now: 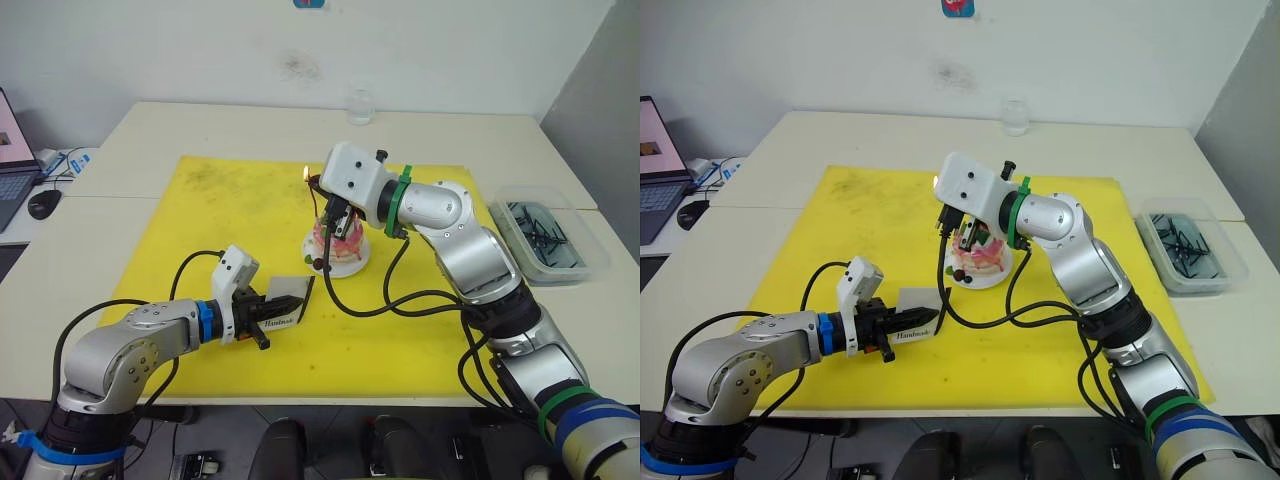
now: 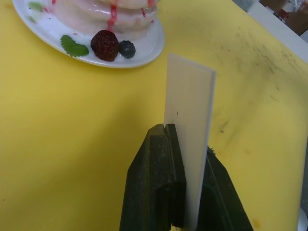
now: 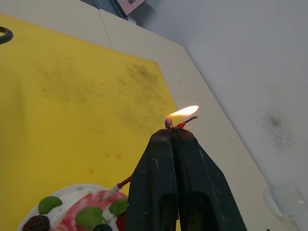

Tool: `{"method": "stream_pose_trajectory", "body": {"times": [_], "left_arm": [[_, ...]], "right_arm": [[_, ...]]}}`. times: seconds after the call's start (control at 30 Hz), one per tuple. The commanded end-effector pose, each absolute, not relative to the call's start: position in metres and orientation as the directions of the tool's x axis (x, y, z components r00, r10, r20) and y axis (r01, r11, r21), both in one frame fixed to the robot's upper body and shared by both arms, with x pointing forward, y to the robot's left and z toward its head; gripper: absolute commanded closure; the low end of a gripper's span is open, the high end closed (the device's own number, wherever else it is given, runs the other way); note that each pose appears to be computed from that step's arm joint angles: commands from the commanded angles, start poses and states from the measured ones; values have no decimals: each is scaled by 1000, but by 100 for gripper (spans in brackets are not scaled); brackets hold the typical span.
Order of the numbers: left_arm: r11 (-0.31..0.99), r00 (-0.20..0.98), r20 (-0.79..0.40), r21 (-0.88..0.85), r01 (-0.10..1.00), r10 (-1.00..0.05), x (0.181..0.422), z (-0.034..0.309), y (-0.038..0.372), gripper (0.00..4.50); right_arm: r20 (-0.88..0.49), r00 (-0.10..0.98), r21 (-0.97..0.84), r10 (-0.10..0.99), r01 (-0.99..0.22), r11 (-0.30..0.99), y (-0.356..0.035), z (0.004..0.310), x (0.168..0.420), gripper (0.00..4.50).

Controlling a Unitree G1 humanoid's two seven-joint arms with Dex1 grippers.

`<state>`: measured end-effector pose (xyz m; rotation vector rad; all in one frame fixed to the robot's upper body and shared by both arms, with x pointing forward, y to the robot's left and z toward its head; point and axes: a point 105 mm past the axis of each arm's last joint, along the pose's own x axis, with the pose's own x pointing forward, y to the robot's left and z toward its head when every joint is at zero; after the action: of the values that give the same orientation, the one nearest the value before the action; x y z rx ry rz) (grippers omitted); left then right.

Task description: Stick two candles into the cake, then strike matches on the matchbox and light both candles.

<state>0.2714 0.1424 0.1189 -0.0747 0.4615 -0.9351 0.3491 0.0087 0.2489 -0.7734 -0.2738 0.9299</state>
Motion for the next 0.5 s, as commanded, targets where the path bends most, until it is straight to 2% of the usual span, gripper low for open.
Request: {"method": "stream_pose_trajectory", "body": {"times": [0.03, 0.5], "left_arm": [[574, 489, -331, -245, 781, -807, 271, 124, 135, 450], [573, 489, -331, -243, 782, -807, 271, 125, 135, 450]], "right_arm": [[-55, 588, -706, 807, -594, 385, 5, 261, 346, 446], [-52, 593, -698, 804, -597, 395, 6, 259, 346, 446]]}}
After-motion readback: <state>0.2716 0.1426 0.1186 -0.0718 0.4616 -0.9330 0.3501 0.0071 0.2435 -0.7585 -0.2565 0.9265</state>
